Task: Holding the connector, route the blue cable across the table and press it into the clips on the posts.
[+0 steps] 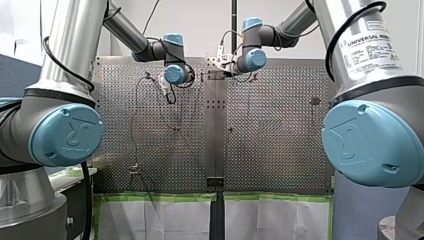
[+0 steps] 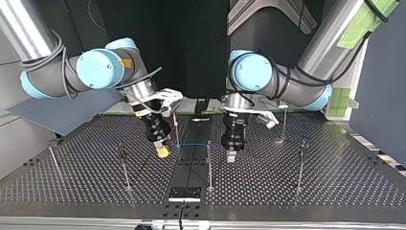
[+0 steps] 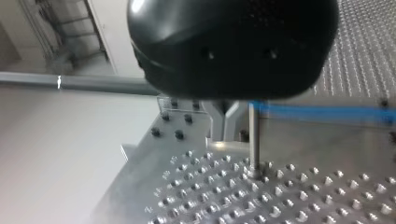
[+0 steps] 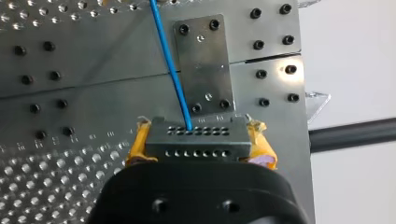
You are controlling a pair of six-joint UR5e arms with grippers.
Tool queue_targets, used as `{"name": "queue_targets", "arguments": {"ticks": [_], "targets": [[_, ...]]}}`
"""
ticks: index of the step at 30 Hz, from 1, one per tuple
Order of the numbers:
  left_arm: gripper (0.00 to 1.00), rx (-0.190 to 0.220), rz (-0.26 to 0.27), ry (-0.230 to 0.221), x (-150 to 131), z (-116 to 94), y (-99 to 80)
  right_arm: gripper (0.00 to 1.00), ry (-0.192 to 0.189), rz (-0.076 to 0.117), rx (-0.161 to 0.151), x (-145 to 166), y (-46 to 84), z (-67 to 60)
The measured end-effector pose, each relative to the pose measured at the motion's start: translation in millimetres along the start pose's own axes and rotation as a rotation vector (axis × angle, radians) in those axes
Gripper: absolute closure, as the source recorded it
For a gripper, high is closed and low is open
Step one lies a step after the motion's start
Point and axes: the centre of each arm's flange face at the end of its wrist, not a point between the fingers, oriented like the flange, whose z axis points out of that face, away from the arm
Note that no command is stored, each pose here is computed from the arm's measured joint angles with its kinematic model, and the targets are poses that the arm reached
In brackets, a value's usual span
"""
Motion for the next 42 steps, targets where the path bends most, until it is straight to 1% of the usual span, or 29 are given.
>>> {"name": "queue_targets", "arguments": {"ticks": [3,6,10,14,18,25,31,37,39,40,41,42], "targets": [[1.00,0.009,-0.008,0.003,1.9,3.9,3.6,1.00,-0.002,0.005,-0.002,-1.9,1.9,2.2],[1.00,0.013,-0.008,0.008,8.2,11.3,7.3,1.00,-0.008,0.007,-0.008,-6.4,6.4,4.7],[1.00,0.021,-0.007,0.006,15.5,24.2,10.2,1.00,-0.019,0.009,-0.023,-14.3,17.2,8.7],[1.00,0.028,-0.010,0.004,23.4,37.0,14.2,1.00,-0.021,0.011,-0.036,-16.8,28.1,11.0],[1.00,0.026,-0.010,0.018,36.6,45.7,20.7,1.00,-0.020,0.014,-0.041,-17.6,37.6,12.8],[1.00,0.023,-0.013,0.018,38.6,53.6,32.0,1.00,-0.011,0.017,-0.043,-13.8,53.6,15.9],[1.00,0.019,-0.011,0.016,36.1,57.5,39.8,1.00,-0.008,0.019,-0.043,-13.6,63.0,17.5],[1.00,0.016,-0.009,0.022,36.2,57.7,42.1,1.00,-0.009,0.018,-0.039,-14.3,68.4,18.3],[0.85,0.014,-0.008,0.029,36.9,56.8,42.1,1.00,-0.009,0.016,-0.039,-14.5,69.4,18.5],[0.85,0.012,-0.006,0.034,37.4,56.1,42.0,1.00,-0.009,0.015,-0.039,-14.6,69.7,18.5],[0.74,0.009,-0.005,0.039,37.9,55.3,41.9,1.00,-0.010,0.013,-0.039,-14.6,69.8,18.5],[0.66,0.003,-0.002,0.047,38.6,54.0,41.8,1.00,-0.010,0.012,-0.039,-14.6,69.8,18.5]]}}
